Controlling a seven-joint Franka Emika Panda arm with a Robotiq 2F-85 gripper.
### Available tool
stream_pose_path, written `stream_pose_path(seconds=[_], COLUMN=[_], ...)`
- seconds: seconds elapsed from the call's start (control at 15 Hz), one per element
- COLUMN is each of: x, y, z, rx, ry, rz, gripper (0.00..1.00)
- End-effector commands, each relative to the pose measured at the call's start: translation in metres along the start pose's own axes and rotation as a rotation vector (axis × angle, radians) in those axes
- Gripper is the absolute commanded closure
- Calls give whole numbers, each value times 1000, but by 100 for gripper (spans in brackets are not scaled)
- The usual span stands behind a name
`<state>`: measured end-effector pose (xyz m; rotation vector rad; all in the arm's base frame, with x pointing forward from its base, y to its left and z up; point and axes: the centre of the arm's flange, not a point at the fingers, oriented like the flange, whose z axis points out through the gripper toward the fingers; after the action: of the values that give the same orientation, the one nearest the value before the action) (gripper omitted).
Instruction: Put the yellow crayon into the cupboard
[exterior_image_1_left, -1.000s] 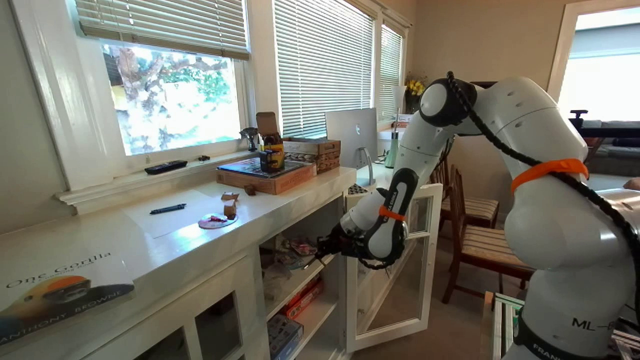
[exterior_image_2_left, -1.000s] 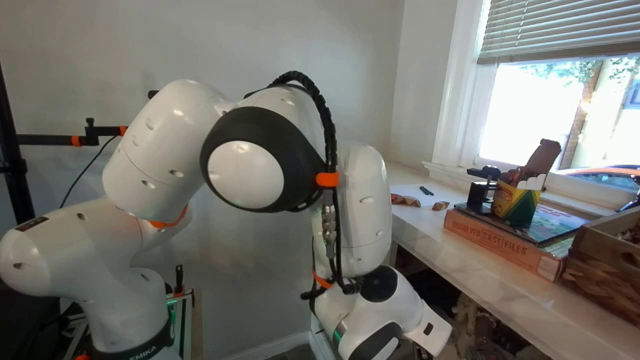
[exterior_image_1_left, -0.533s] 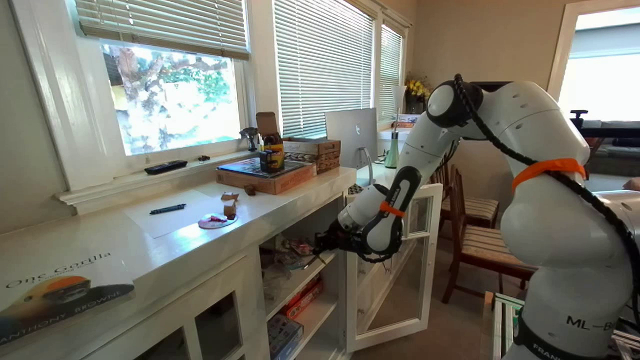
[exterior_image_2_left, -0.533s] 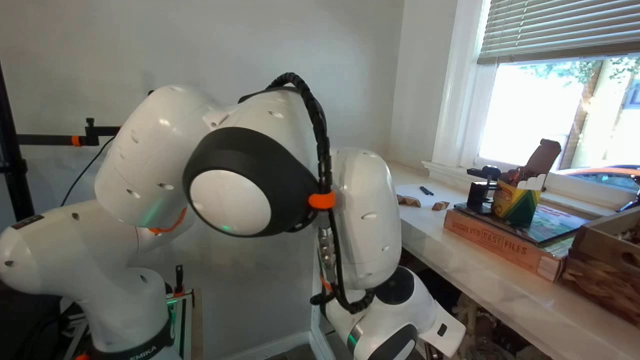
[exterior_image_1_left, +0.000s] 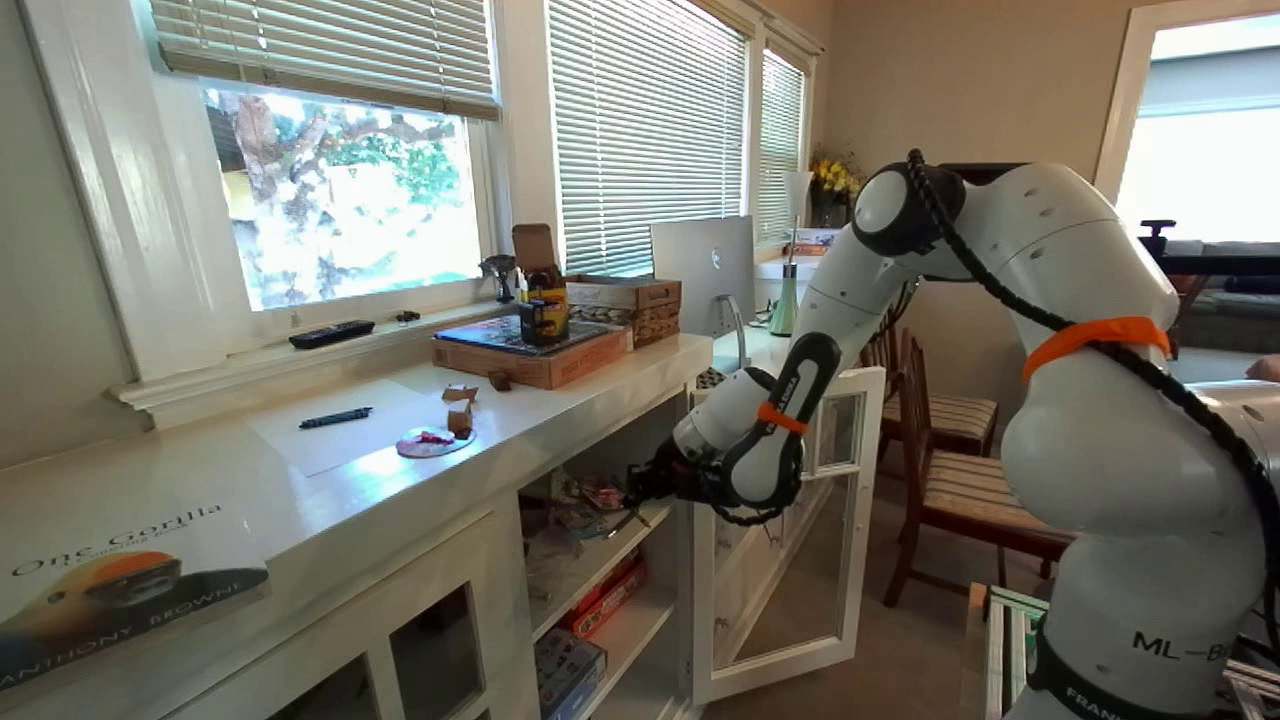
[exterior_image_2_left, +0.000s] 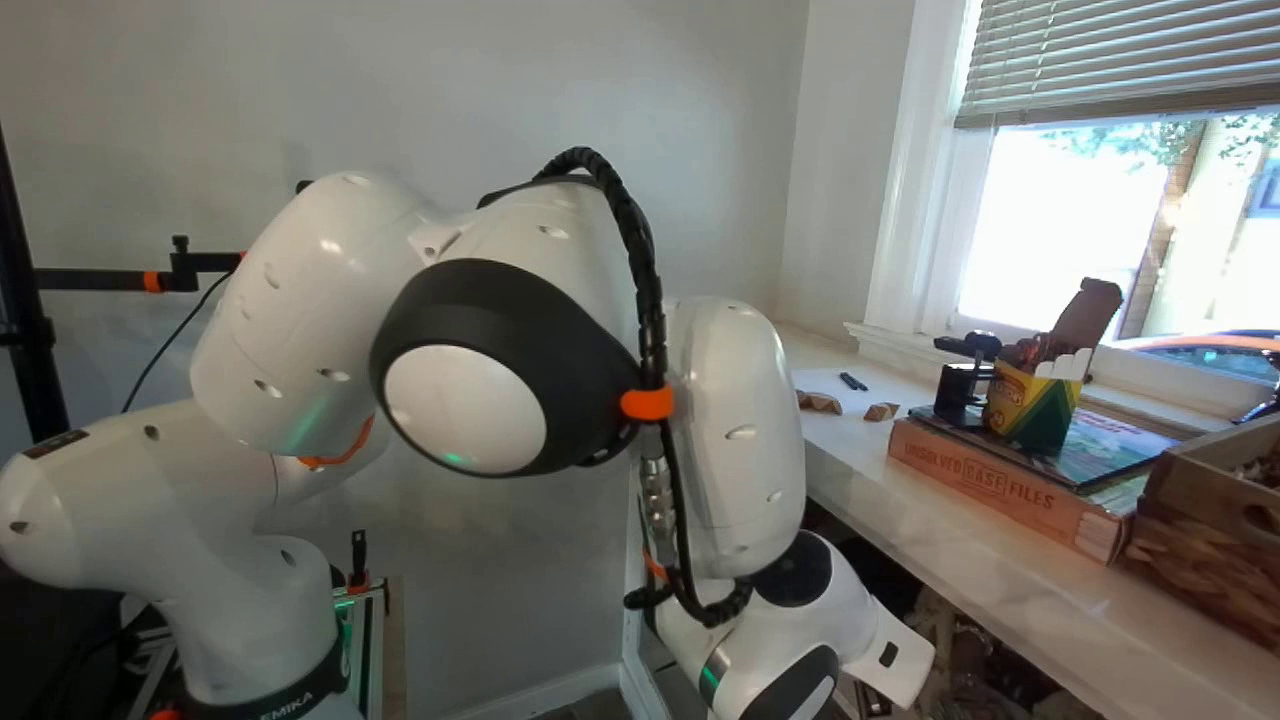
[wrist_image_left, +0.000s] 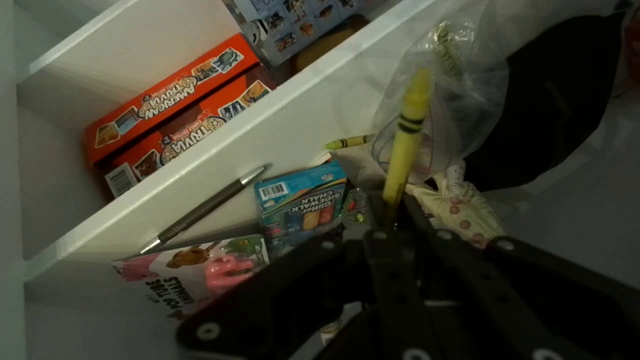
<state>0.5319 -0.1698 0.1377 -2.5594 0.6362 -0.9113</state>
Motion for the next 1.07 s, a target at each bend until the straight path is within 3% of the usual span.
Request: stream_pose_path(seconds=[0.0,0.6,1.0], x=[20,29,30], y=[3,2,12], z=[14,46,68], rx=[20,57,87], ry=[-12,-53,-24], rz=[-61,-104,-146], gripper=[97,97,97])
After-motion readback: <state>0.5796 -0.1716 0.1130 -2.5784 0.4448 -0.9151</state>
